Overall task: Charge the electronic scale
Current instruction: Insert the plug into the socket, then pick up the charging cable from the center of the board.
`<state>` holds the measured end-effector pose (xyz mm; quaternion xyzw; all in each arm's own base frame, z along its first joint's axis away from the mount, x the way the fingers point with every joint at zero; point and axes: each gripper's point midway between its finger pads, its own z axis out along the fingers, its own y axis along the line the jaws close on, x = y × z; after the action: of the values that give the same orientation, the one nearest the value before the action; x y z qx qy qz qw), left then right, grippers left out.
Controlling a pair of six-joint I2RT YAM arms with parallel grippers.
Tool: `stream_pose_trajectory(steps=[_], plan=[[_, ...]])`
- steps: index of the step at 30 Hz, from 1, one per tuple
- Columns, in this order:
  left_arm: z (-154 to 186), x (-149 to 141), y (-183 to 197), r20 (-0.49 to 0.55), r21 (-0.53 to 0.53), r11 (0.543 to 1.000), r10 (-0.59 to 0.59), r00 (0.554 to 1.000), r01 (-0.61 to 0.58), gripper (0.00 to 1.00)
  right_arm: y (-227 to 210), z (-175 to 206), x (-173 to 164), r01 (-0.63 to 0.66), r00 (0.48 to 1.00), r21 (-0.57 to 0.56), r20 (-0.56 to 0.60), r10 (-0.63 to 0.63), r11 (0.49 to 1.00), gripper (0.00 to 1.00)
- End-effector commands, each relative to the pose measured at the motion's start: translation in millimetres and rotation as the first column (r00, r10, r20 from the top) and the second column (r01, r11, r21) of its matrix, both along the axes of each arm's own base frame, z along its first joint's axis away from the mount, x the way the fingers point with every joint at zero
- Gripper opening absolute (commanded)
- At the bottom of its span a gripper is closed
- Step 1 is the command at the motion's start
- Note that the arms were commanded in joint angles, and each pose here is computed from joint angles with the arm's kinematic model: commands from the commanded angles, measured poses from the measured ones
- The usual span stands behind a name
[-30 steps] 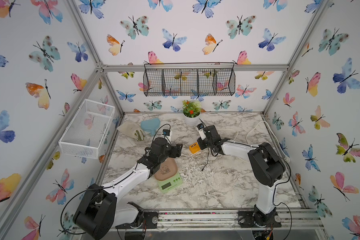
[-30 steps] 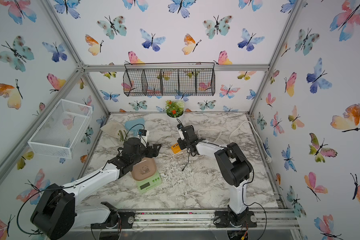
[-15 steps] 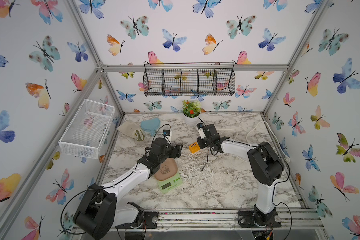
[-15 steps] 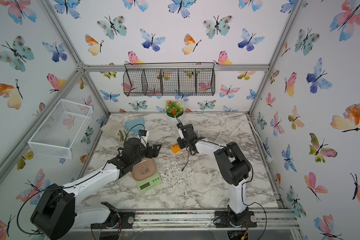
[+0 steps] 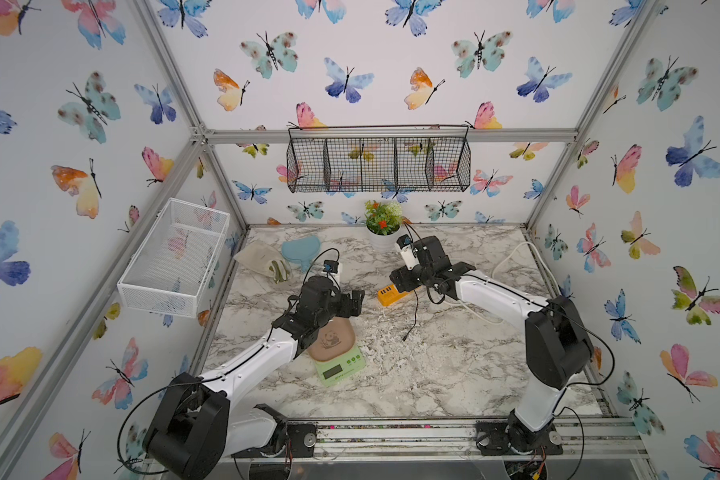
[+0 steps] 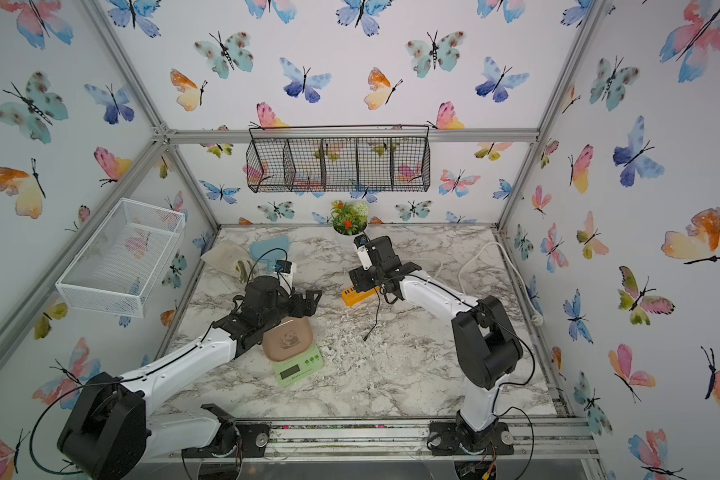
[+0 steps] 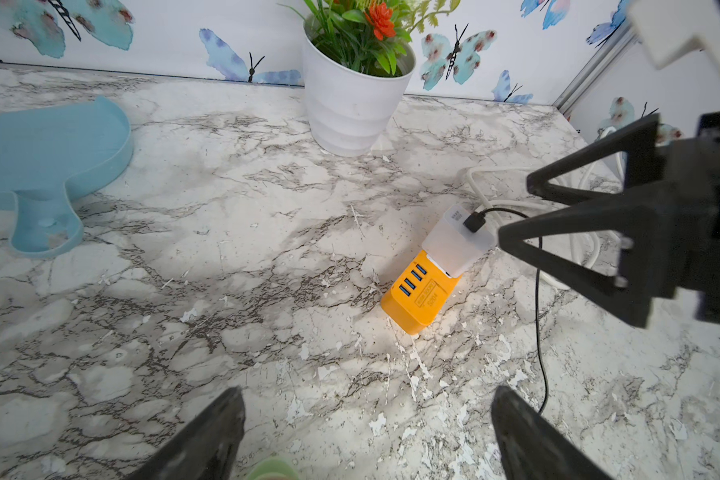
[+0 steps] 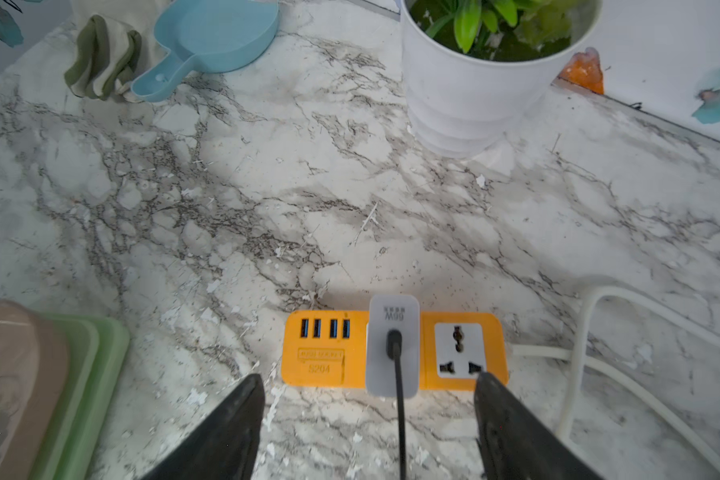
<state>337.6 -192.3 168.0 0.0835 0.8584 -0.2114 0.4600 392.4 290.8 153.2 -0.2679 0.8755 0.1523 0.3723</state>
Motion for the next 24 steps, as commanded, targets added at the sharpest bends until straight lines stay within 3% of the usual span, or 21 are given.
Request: stream_pose_trajectory(steps=[1, 10, 24], plan=[[3.0, -5.9, -7.0, -0.009, -0.035, 0.998, -0.051, 0.999, 0.05, 0.93, -15.3, -18.9, -33.0, 0.031, 0.993, 0.031, -0.117, -0.027, 0.999, 0.8], [2.0, -20.9, -38.7, -0.005, -0.113, 0.978, -0.177, 0.984, 0.175, 0.91, -29.0, -59.1, -100.3, 0.099, 0.954, 0.221, -0.299, -0.029, 0.97, 0.67], [6.7, -31.7, -56.9, 0.027, -0.137, 0.965, -0.221, 0.975, 0.223, 0.88, -24.9, -84.6, -99.9, 0.195, 0.94, 0.342, -0.334, -0.075, 0.919, 0.57]])
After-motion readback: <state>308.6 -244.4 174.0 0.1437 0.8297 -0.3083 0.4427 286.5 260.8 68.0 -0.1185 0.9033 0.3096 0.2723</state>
